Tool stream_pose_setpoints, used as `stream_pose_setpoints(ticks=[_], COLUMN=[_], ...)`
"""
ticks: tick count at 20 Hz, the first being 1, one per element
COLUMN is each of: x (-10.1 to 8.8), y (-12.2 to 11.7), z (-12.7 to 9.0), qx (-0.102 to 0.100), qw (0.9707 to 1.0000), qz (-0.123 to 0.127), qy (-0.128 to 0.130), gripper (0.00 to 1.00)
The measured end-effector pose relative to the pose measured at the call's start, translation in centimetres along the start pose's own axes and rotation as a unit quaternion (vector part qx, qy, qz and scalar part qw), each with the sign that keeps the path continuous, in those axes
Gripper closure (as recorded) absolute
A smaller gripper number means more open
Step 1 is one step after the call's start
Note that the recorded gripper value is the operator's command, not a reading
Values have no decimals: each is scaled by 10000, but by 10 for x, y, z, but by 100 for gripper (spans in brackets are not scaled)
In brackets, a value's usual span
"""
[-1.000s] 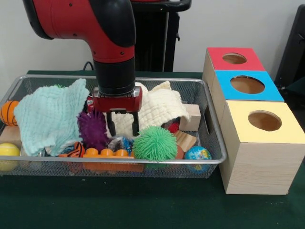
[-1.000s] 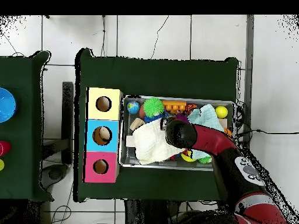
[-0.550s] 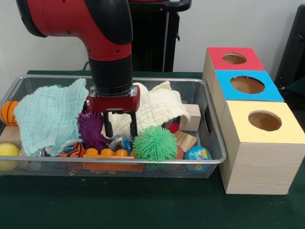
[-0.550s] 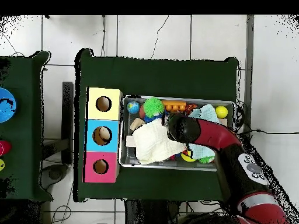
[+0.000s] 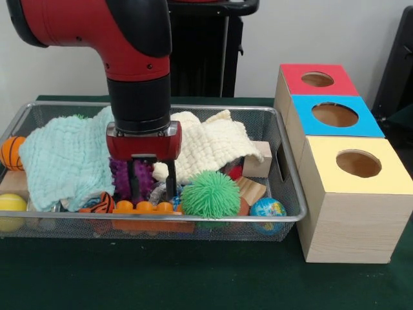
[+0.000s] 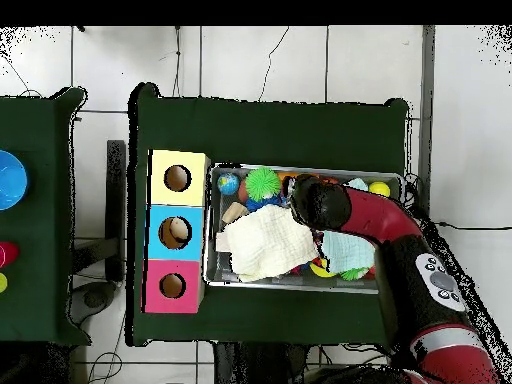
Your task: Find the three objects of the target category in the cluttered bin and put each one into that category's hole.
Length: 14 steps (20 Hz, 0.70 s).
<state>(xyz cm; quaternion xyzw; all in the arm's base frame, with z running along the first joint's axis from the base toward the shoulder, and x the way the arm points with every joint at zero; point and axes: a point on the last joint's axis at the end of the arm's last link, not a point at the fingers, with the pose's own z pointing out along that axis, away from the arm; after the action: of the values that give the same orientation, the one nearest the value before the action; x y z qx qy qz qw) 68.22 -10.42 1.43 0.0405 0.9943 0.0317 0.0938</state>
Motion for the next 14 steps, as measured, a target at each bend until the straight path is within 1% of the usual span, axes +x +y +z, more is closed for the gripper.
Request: stream_pose_setpoints(ticks=[3, 8, 11, 14], x=[-4, -7, -5, -1], y=[-1, 5, 12, 24], z=[-1, -6, -10, -13], qx=[14, 25, 21, 14], qw=[10000, 10000, 9999, 9997], qz=[-3, -57, -113, -200], qy=[-42, -71, -70, -123], gripper=[0, 0, 0, 0])
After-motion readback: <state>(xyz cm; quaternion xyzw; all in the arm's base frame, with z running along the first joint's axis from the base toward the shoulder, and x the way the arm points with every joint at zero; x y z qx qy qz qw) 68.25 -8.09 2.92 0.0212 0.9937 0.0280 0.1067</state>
